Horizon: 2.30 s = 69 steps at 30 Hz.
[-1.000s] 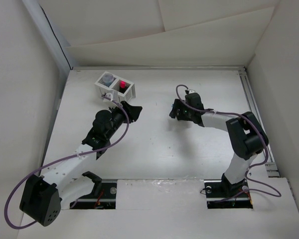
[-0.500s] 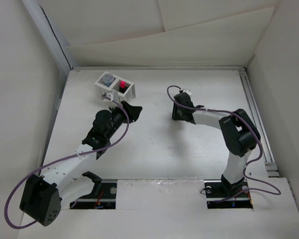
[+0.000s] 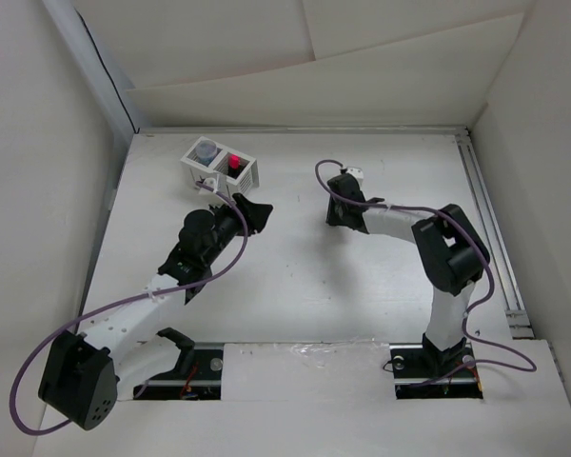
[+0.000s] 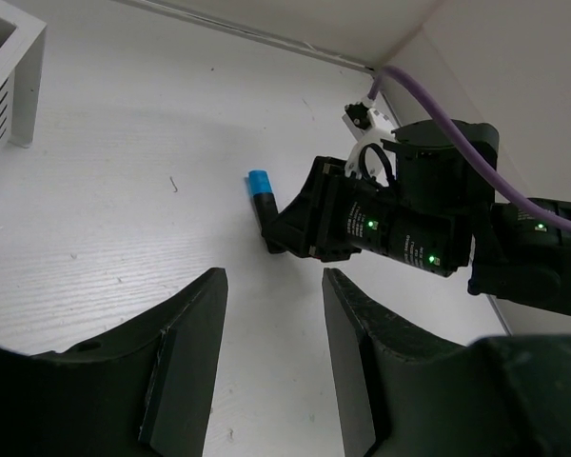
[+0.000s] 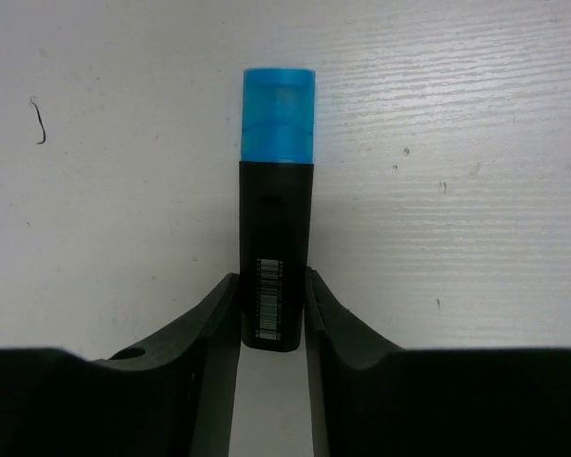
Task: Sort the stationery into containers
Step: Pick up the stationery from the center of the board, then place the stationery in the storage box.
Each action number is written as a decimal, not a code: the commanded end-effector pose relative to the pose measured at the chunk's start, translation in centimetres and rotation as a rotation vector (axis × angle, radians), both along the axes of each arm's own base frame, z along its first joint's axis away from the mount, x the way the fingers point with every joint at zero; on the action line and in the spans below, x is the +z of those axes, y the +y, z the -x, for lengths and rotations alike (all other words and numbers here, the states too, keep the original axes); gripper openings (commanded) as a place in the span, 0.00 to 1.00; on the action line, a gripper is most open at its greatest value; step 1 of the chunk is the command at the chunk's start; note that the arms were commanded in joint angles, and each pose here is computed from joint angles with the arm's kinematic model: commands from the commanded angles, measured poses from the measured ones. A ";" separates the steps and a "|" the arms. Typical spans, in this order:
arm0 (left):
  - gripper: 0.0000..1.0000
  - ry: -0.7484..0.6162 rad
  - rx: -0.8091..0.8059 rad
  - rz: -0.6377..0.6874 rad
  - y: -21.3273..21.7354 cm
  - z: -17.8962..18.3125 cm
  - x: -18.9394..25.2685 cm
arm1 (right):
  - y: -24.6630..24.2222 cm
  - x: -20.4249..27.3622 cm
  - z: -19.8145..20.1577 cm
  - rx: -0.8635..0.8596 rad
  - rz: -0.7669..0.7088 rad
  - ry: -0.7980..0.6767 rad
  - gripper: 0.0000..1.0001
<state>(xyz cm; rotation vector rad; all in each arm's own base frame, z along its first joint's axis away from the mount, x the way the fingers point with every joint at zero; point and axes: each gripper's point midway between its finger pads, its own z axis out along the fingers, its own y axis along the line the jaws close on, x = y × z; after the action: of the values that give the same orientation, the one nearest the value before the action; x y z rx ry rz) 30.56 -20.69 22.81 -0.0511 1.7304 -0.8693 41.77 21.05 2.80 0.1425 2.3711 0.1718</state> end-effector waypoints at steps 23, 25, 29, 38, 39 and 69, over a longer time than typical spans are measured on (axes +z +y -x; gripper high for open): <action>0.53 0.110 -0.163 0.000 -3.1 -1.2 -2.6 | 10.4 10.2 10.9 0.403 -0.222 -0.131 0.10; 0.53 0.124 -0.173 -0.004 -3.2 -1.2 -3.1 | 11.6 10.8 11.6 0.434 -0.232 -0.139 0.10; 0.53 0.157 -0.163 -0.019 -3.4 -1.8 -4.2 | 13.3 12.0 12.2 0.464 -0.260 -0.158 0.10; 0.44 0.250 -0.146 -0.039 -3.7 -2.6 -6.9 | 15.0 14.4 13.2 0.525 -0.331 -0.197 0.10; 0.44 0.250 -0.146 -0.039 -3.7 -2.6 -6.9 | 15.0 14.4 13.2 0.525 -0.331 -0.197 0.10; 0.00 0.201 -0.092 0.028 -3.1 -2.8 -4.1 | 15.0 19.1 14.8 0.580 -0.417 -0.296 1.00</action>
<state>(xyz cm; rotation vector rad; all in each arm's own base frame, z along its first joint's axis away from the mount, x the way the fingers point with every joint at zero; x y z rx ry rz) 32.53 -24.70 15.23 -0.0692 2.0194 -1.0248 27.07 35.41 16.18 -0.3618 2.1645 0.7986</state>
